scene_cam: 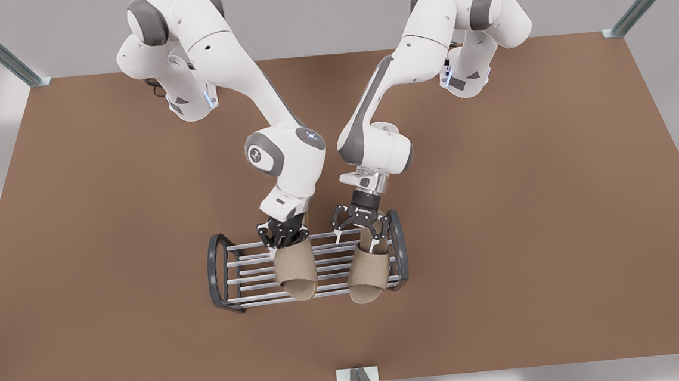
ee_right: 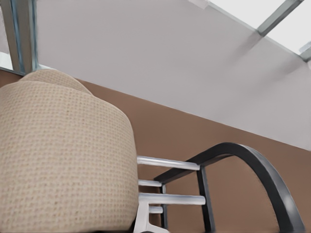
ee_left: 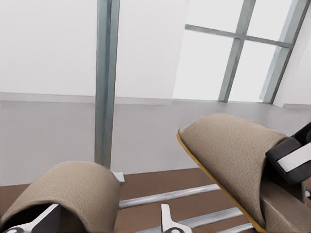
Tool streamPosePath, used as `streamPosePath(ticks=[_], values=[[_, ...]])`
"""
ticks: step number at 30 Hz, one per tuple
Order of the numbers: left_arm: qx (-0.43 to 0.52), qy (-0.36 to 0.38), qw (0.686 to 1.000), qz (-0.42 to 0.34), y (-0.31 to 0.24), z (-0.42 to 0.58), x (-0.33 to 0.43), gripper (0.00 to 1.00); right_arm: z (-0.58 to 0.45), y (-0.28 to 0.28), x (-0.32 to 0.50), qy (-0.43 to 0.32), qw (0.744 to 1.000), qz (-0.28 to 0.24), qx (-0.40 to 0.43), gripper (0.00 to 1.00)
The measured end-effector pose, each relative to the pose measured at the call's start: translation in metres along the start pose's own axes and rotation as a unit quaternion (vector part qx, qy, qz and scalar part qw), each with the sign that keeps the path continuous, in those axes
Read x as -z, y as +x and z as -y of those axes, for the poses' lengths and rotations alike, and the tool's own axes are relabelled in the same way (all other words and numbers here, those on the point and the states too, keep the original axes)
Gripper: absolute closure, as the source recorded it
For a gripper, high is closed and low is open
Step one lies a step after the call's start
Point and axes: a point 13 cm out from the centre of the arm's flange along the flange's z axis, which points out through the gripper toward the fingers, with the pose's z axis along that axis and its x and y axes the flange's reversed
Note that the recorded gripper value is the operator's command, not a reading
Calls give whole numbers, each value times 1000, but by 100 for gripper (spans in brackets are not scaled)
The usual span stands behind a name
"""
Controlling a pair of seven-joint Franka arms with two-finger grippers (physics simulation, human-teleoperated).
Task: Place the right shoe on the shoe rack with the right arm, and place the left shoe on the shoe rack with the left arm
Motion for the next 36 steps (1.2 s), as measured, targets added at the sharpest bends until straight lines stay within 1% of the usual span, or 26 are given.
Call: streamPosePath(ticks=[1,3,4,5,6,7,8,14,16,28,31,33,35,36], values=[[0,0,1000,0,0,0,0,0,-3,1,0,3,1000,3,-2,72],[0,2,1000,-1,1,2,1,0,-11,4,0,7,1000,9,-6,71],[0,2,1000,-1,2,4,1,0,-13,5,-1,10,1000,12,-9,69],[0,3,1000,-1,2,5,1,0,-13,8,-3,13,1000,12,-12,60],[-1,4,1000,-1,2,6,2,0,-15,11,-5,16,1000,11,-14,55],[-1,4,1000,-2,3,7,2,0,-18,14,-4,17,1000,13,-16,40],[-1,5,1000,-2,3,9,2,0,-21,15,-2,17,1000,15,-18,1],[2,9,1000,-2,4,16,4,0,-19,21,-10,31,999,26,-30,0],[2,10,1000,-2,4,18,5,0,-18,32,-20,30,999,20,-32,0],[5,8,1000,2,-4,15,6,0,9,35,-9,-33,995,-4,-90,0],[15,10,1000,11,-31,12,14,0,2,31,14,-78,990,-16,-113,0],[15,11,1000,14,-48,10,21,0,19,26,30,-97,986,-23,-134,0],[7,9,1000,18,-71,7,35,0,63,16,41,-115,974,-45,-188,0],[-3,-1,1000,27,-98,-8,44,0,90,7,44,-122,966,-60,-221,0]])
